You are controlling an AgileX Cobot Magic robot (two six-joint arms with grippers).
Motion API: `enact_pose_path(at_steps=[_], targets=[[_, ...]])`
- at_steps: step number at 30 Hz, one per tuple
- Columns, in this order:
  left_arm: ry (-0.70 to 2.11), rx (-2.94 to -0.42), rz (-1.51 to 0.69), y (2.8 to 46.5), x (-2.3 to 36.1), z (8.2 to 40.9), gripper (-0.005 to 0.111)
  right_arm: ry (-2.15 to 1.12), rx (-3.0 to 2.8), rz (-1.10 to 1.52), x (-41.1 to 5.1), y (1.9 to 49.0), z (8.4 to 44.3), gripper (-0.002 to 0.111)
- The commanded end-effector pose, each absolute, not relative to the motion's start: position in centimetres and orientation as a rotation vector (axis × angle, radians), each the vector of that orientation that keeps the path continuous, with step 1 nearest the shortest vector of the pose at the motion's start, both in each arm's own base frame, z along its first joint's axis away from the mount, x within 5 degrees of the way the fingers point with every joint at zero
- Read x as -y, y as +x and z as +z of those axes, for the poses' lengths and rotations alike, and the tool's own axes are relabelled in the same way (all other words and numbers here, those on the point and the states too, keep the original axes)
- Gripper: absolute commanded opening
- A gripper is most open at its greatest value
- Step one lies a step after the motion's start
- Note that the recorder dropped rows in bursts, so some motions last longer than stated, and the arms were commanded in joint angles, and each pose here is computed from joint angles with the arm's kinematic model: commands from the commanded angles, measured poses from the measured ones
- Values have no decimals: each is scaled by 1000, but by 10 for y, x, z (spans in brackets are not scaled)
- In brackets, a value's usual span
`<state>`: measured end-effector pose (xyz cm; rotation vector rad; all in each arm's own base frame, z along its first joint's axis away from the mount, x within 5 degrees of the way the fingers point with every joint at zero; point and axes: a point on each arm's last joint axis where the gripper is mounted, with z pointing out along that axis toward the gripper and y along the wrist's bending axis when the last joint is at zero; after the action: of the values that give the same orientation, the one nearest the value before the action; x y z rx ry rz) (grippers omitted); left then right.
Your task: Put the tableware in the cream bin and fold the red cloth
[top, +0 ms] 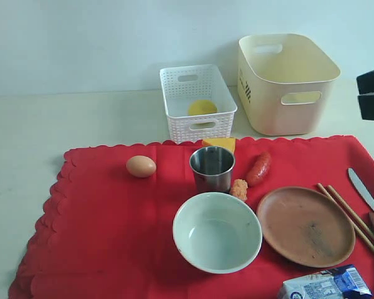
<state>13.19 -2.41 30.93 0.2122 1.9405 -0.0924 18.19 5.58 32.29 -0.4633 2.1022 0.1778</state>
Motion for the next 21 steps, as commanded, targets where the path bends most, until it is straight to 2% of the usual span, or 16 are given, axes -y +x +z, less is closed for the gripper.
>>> enact_pose_path(at_steps=[1, 13, 21], targets=[[217, -1925, -96, 132, 25, 313, 0, -409, -2019, 189, -49, 159, 328, 0], [210, -1846, -102, 147, 28, 316, 0, -462, -2091, 211, -42, 118, 322, 0], [294, -2134, -56, 200, 38, 292, 0, -429, -2031, 226, -35, 90, 313, 0]])
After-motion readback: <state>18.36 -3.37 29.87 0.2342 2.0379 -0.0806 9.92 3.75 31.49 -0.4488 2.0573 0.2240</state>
